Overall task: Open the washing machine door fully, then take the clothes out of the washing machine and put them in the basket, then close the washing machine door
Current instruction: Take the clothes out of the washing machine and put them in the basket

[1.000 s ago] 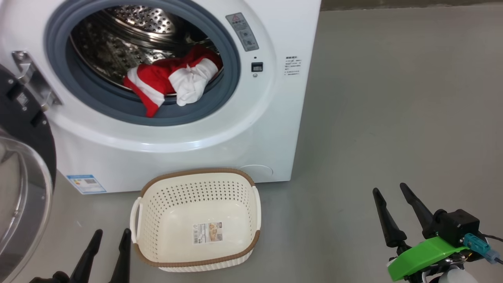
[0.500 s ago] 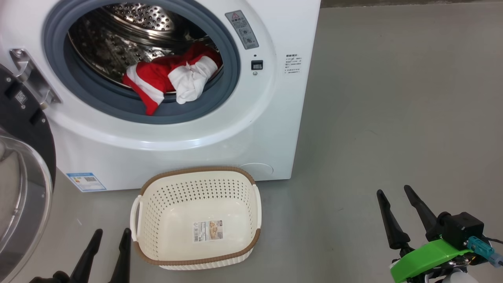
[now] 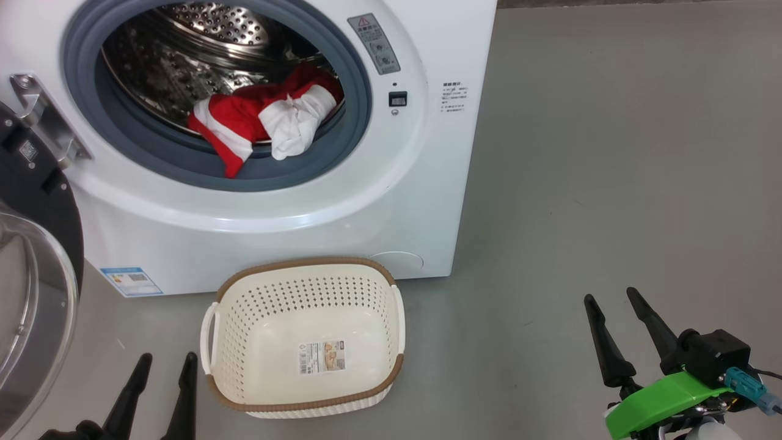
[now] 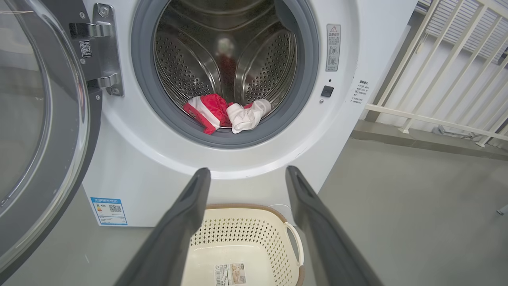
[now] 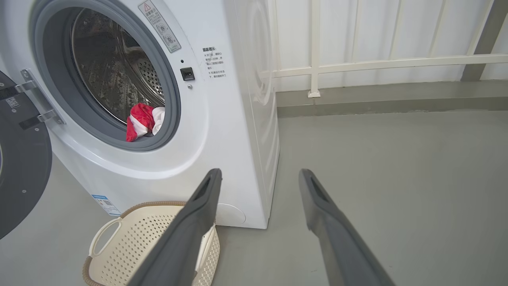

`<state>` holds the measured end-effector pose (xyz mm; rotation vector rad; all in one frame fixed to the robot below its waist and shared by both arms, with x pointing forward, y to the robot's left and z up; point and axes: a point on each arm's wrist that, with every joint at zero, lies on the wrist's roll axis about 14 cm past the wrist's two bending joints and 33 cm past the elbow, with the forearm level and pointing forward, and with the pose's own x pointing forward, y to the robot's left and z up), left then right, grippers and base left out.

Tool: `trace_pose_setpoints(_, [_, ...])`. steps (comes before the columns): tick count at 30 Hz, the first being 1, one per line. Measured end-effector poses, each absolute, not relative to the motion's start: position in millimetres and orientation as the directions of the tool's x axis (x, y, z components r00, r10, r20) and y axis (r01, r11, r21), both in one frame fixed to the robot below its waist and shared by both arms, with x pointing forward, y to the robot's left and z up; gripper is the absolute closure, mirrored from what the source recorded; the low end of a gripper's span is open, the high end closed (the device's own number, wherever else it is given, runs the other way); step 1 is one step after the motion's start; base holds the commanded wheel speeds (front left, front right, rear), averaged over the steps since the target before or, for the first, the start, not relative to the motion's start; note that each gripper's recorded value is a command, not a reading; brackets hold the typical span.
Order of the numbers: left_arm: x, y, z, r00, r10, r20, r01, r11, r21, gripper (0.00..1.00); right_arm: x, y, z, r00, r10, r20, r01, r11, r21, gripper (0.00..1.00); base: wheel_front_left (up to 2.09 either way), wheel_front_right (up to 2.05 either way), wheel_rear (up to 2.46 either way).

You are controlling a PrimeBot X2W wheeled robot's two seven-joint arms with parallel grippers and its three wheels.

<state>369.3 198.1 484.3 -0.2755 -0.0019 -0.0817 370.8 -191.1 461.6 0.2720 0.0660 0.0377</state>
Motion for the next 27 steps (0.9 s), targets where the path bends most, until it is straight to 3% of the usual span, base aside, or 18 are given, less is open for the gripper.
trace_pose_setpoints(18, [369.9,195.6,481.6,0.995,-0.096,0.003,0.093,0.959,-0.267,0.0,371.8,-186.1,458.8,0.996,0.055,-0.067,-0.035,0.96,0.277,0.0,0.77,-1.2,0.43])
trace_pose_setpoints(27, [370.4,191.4,484.6,0.994,-0.111,0.013,0.11,0.956,-0.272,0.0,373.3,-182.4,457.1,0.995,0.066,-0.072,-0.043,0.959,0.279,0.0,0.34,-0.34,0.0])
